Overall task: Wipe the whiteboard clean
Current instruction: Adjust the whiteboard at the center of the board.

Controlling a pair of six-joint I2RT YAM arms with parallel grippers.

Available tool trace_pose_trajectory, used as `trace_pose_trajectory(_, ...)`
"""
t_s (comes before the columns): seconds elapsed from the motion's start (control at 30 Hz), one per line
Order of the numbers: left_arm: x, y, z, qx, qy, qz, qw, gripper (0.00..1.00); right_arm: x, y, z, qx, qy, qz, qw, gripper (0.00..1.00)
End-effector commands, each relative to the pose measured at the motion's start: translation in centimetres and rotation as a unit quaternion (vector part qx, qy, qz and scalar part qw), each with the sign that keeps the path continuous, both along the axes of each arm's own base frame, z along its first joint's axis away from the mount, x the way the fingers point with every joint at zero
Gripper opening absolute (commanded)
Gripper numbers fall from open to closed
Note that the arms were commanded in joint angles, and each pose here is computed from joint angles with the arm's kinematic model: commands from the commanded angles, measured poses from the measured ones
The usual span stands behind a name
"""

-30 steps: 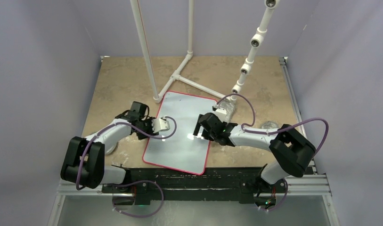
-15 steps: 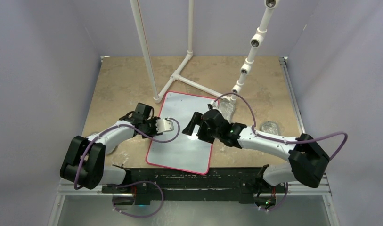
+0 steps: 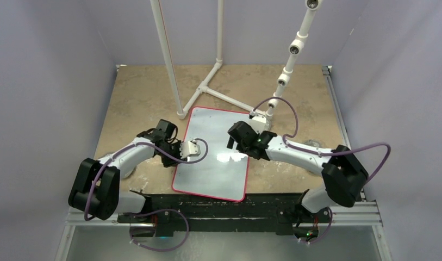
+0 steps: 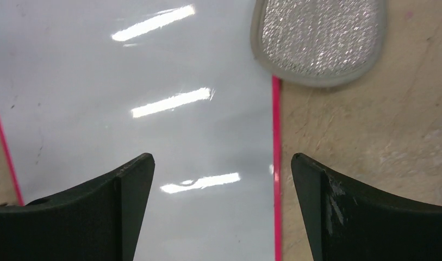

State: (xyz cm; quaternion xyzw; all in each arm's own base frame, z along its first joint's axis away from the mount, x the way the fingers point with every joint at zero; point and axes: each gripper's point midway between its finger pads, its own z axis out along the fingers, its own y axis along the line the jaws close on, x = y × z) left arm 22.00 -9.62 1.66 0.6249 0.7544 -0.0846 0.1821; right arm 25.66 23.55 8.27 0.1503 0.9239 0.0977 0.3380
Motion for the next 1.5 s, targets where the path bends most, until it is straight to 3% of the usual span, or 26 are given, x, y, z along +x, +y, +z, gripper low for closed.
trace_pose_trajectory(0.0,0.6,-2.1,2.4,-0.064,0.030,0.041,0.997,0.33,3.3,-4.0,1.7,-0.146,-0.060,-0.053,0.986,0.99)
trace_pose_trajectory(0.2,5.0,-1.2,4.8,-0.124,0.046,0.161,0.978,0.35,7.4,-5.0,1.5,-0.194,-0.080,-0.084,0.974,0.99)
trace_pose_trajectory(0.37,5.3,0.0,3.1,-0.112,0.023,0.190,0.975,0.39,8.9,-5.1,-1.6,-0.231,-0.059,-0.076,0.968,0.96)
trace_pose_trajectory(0.67,3.5,-0.5,-1.3,-0.075,0.050,0.152,0.984,0.39,8.4,-4.7,-3.6,-0.226,-0.043,-0.054,0.972,0.80)
trace_pose_trajectory(0.93,-0.9,-3.3,-2.3,-0.040,0.080,0.034,0.995,0.37,6.6,-4.7,-2.9,-0.204,-0.037,0.000,0.978,0.86)
trace_pose_trajectory(1.2,-4.5,-4.9,-0.2,-0.053,0.139,-0.036,0.988,0.36,5.7,-3.9,-1.7,-0.180,-0.029,0.048,0.982,0.92)
trace_pose_trajectory(1.3,-3.9,-5.2,2.1,-0.068,0.112,-0.037,0.991,0.36,6.1,-4.3,-1.3,-0.196,-0.035,0.039,0.979,0.93)
trace_pose_trajectory(1.47,0.3,-5.7,6.4,-0.085,0.027,0.004,0.996,0.34,8.3,-4.8,0.1,-0.233,-0.055,-0.004,0.971,0.98)
